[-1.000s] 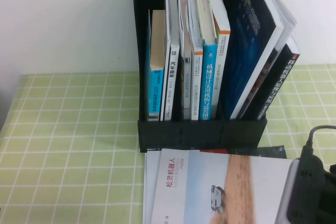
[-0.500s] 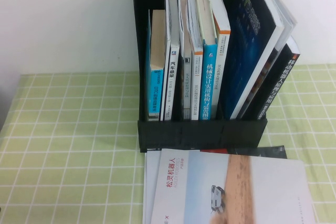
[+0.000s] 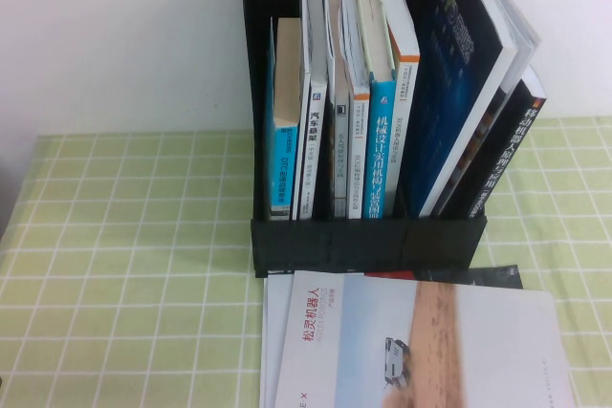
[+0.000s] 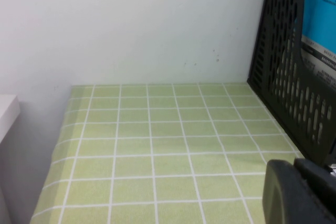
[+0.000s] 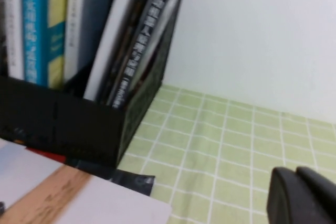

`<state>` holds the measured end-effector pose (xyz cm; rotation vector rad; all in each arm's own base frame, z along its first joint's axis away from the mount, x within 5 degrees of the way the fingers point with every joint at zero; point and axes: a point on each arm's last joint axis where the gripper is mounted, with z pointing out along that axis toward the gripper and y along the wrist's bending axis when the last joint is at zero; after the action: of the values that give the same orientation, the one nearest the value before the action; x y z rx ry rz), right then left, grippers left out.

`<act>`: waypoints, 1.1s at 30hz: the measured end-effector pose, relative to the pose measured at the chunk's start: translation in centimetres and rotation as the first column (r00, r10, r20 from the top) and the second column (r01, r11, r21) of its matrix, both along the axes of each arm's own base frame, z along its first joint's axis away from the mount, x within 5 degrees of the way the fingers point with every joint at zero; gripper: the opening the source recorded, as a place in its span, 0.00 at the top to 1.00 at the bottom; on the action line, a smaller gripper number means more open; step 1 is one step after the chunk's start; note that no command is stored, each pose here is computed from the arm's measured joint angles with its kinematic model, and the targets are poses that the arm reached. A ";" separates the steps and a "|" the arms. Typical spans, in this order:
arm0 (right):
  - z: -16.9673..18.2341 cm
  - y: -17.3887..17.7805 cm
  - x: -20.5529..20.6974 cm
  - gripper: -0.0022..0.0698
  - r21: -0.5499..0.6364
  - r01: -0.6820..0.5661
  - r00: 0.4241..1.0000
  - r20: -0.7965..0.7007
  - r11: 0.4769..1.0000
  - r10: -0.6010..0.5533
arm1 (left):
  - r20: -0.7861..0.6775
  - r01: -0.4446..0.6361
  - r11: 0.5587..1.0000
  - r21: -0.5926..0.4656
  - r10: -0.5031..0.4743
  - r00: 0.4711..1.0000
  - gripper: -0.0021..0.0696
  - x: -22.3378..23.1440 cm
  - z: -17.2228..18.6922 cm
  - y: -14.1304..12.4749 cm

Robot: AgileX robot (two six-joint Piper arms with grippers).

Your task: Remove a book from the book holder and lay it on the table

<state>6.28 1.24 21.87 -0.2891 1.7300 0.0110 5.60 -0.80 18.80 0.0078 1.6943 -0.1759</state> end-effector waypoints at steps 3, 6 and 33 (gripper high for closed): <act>-2.6 -0.4 -0.6 0.97 0.054 0.076 0.997 0.006 0.996 -0.076 | 0.000 0.000 1.000 0.000 0.000 1.000 0.97 0.0 0.0 0.0; -4.0 -0.5 -0.9 0.97 0.063 0.104 0.993 -0.061 0.993 -0.100 | 0.000 0.000 1.000 -0.002 0.000 1.000 0.97 0.0 0.0 0.0; -5.1 -0.4 -1.2 0.97 0.067 0.122 0.978 -0.177 0.990 -0.109 | -0.019 -0.001 1.000 -0.026 0.000 1.000 0.97 0.0 -0.1 0.0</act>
<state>5.12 0.84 16.73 -0.1329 1.9120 0.0188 5.58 -0.83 18.66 -0.0136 1.7103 -0.1976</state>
